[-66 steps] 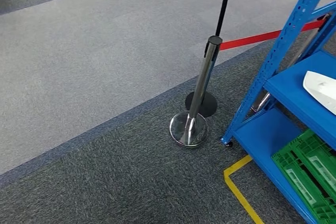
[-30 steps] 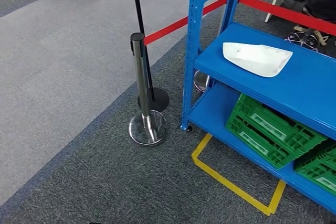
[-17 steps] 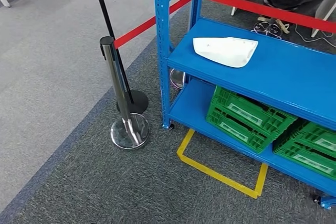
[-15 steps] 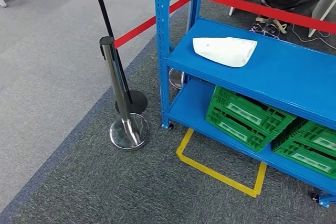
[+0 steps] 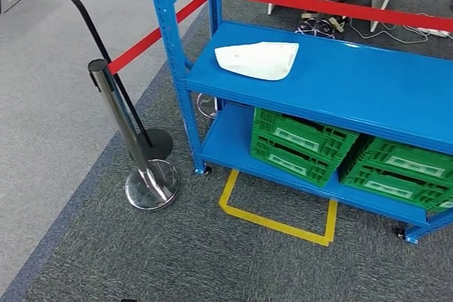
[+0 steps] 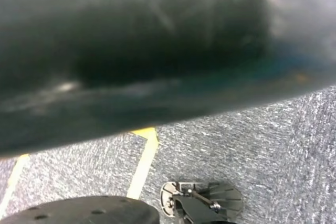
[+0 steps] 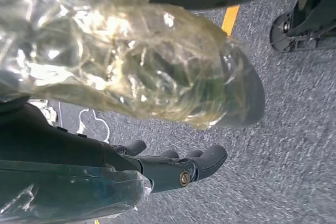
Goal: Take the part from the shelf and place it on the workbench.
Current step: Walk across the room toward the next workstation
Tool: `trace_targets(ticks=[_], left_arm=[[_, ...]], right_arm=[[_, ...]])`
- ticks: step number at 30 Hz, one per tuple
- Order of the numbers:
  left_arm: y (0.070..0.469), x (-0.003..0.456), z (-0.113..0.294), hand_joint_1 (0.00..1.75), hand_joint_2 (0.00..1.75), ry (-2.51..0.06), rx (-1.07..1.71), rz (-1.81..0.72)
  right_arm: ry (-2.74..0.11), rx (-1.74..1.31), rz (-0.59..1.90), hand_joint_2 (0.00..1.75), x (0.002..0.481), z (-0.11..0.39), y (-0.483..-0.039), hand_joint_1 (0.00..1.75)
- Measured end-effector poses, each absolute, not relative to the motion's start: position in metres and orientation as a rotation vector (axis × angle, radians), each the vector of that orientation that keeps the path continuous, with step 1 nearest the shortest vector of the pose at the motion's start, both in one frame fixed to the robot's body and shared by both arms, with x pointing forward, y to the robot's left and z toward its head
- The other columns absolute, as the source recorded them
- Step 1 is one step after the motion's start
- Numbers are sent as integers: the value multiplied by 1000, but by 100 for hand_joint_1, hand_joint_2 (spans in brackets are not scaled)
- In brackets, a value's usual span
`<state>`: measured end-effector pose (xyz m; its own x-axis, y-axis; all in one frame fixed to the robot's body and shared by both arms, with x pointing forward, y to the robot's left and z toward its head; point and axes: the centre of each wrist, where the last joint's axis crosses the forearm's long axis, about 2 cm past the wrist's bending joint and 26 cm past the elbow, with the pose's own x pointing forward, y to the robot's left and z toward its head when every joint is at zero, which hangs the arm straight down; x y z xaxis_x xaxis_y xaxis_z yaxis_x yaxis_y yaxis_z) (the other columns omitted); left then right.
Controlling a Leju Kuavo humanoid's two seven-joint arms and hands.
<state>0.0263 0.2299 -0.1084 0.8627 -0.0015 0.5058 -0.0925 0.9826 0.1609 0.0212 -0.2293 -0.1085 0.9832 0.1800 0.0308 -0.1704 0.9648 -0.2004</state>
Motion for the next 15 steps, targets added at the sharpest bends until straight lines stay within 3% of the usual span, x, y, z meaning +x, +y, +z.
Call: trace_targets(ticks=[15], left_arm=[[231, 23, -109, 0, 0, -514, 188, 48]], right_arm=[[-48, -190, 180, 0, 22, -108, -227, 0]])
